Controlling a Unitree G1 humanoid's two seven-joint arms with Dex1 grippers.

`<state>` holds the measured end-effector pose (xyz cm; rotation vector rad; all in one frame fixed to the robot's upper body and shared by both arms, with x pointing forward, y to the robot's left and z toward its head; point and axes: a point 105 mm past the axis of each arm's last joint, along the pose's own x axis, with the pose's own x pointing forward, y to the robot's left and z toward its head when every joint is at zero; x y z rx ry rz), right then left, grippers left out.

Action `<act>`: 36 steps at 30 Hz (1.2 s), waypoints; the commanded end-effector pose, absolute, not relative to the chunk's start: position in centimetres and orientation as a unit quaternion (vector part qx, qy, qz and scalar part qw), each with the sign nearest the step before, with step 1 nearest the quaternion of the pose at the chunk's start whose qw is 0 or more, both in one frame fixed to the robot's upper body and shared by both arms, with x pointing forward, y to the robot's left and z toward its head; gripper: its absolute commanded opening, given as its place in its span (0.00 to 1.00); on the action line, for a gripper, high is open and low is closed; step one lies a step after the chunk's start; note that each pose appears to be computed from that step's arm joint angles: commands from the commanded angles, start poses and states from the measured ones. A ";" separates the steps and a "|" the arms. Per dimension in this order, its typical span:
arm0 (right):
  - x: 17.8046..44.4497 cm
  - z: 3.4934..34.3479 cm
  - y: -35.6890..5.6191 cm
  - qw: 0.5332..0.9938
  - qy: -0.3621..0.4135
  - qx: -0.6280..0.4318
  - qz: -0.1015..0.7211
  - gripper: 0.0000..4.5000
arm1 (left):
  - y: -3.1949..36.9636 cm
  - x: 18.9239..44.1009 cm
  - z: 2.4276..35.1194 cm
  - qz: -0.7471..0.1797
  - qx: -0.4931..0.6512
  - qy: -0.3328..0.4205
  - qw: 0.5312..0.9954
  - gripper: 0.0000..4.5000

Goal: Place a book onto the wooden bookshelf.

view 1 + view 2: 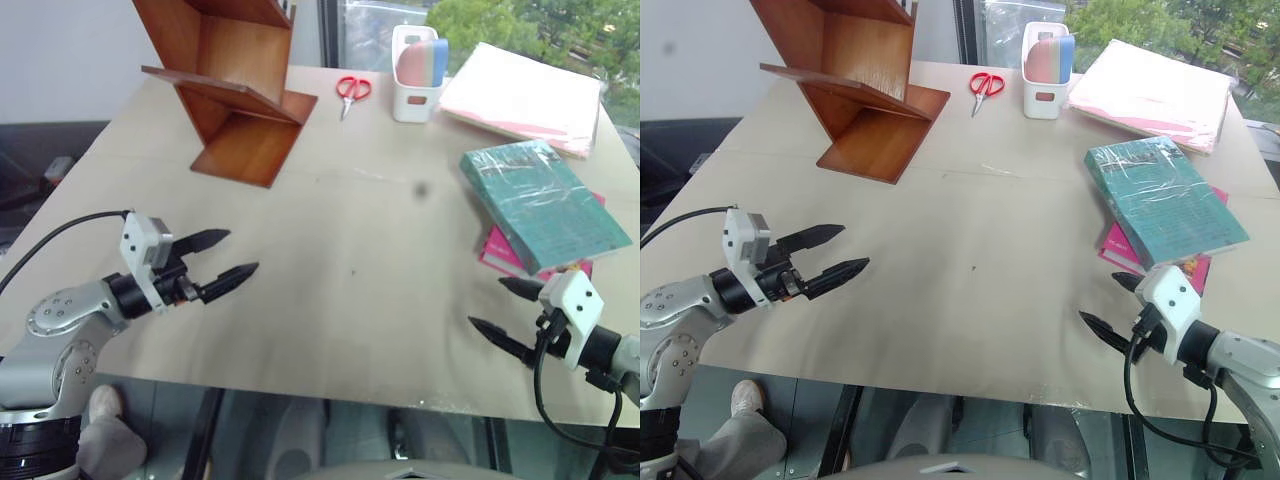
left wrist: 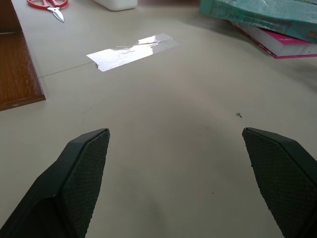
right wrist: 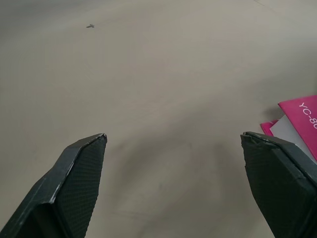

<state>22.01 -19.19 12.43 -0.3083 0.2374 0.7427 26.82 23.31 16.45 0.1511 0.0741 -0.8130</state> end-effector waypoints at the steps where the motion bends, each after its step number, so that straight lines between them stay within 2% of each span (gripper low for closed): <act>1: 22.2 13.9 -18.9 0.913 0.087 -0.168 0.362 0.99 | 22.7 26.9 17.9 -0.412 0.085 0.013 0.907 1.00; 6: 23.5 15.1 -18.9 0.927 0.068 -0.136 0.341 0.99 | 20.8 27.1 19.2 -0.441 0.088 -0.014 0.893 1.00; 7: 23.9 15.4 -19.0 0.931 0.066 -0.126 0.337 0.86 | 20.4 27.1 19.5 -0.449 0.088 -0.019 0.889 1.00; 10: 26.3 17.6 -20.4 0.949 0.034 -0.118 0.289 0.68 | 19.1 26.8 20.1 -0.477 0.093 -0.033 0.874 1.00; 12: 28.4 18.7 -21.8 0.962 0.025 -0.128 0.242 0.41 | 18.2 26.7 20.4 -0.495 0.099 -0.040 0.863 1.00; 13: 29.6 19.3 -22.7 0.966 0.022 -0.143 0.213 0.34 | 17.8 26.6 20.5 -0.505 0.101 -0.042 0.856 1.00; 14: 31.0 19.7 -23.9 0.970 0.029 -0.169 0.170 0.20 | 17.2 26.6 20.6 -0.517 0.101 -0.047 0.849 1.00; 15: 32.4 19.8 -25.1 0.972 0.054 -0.177 0.145 0.17 | 16.5 26.6 20.9 -0.530 0.103 -0.052 0.840 1.00; 16: 33.6 20.0 -26.1 0.973 0.070 -0.178 0.128 0.04 | 15.9 26.6 21.2 -0.540 0.101 -0.058 0.833 1.00; 17: 34.7 20.2 -27.1 0.974 0.082 -0.178 0.109 0.01 | 15.4 26.6 21.5 -0.550 0.098 -0.064 0.827 1.00; 21: 38.3 20.0 -31.0 0.968 0.136 -0.208 0.023 0.01 | 13.9 25.9 22.0 -0.598 0.097 -0.068 0.793 1.00; 24: 39.4 17.9 -32.1 0.957 0.193 -0.218 0.016 0.01 | 13.5 25.7 22.5 -0.612 0.101 -0.073 0.781 1.00; 26: 39.3 16.1 -31.7 0.947 0.230 -0.222 0.040 0.01 | 13.3 25.8 22.8 -0.613 0.103 -0.078 0.779 1.00; 29: 39.0 15.0 -30.4 0.943 0.245 -0.214 0.075 0.01 | 13.3 25.7 23.0 -0.613 0.102 -0.081 0.779 1.00; 36: 37.7 14.8 -28.3 0.947 0.242 -0.183 0.107 0.01 | 13.5 25.7 22.9 -0.609 0.101 -0.082 0.783 1.00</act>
